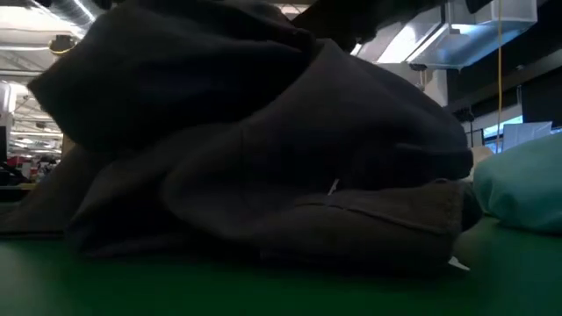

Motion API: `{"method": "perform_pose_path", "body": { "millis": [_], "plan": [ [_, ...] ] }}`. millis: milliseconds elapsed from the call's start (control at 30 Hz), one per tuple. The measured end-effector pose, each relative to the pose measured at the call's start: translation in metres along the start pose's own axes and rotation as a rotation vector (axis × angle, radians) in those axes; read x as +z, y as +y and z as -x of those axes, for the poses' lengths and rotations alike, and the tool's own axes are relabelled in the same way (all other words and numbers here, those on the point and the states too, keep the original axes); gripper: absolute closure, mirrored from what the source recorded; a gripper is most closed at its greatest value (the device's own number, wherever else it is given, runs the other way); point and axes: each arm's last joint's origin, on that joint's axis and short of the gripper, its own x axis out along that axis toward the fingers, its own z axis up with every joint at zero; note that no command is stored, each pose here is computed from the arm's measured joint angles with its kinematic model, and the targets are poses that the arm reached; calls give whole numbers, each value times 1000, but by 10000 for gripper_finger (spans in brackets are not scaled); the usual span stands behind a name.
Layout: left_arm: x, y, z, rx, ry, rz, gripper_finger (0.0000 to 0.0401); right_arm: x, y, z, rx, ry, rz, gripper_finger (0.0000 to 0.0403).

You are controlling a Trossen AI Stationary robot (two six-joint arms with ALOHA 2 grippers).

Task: Fold laundry
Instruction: Fold the black shorts

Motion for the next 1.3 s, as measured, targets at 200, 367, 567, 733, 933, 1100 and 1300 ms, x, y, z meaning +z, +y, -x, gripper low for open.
{"method": "perform_pose_path", "body": {
  "millis": [200, 367, 567, 733, 933, 1100, 1300],
  "plan": [
    [-12, 8, -14, 43, 52, -14, 270, -3, 0, -2, 47, 18, 26, 313],
    [-20, 15, -22, 59, 91, -7, 270, -3, 0, -1, 31, 20, 49, 224],
    [-28, 19, -26, 48, 149, 9, 270, 7, -6, 11, -4, 68, 37, 137],
    [-30, 19, -26, 51, 169, 5, 270, 17, -12, 26, -8, 155, -41, 111],
    [-32, 20, -25, 82, 187, 19, 270, 10, -17, 43, -45, 338, -129, 109],
    [-32, 21, -25, 134, 174, 14, 270, -10, -19, 52, -96, 539, -159, 109],
    [-33, 18, -24, 125, 179, 11, 270, -43, -20, 58, -136, 687, -137, 109]
  ]
}}
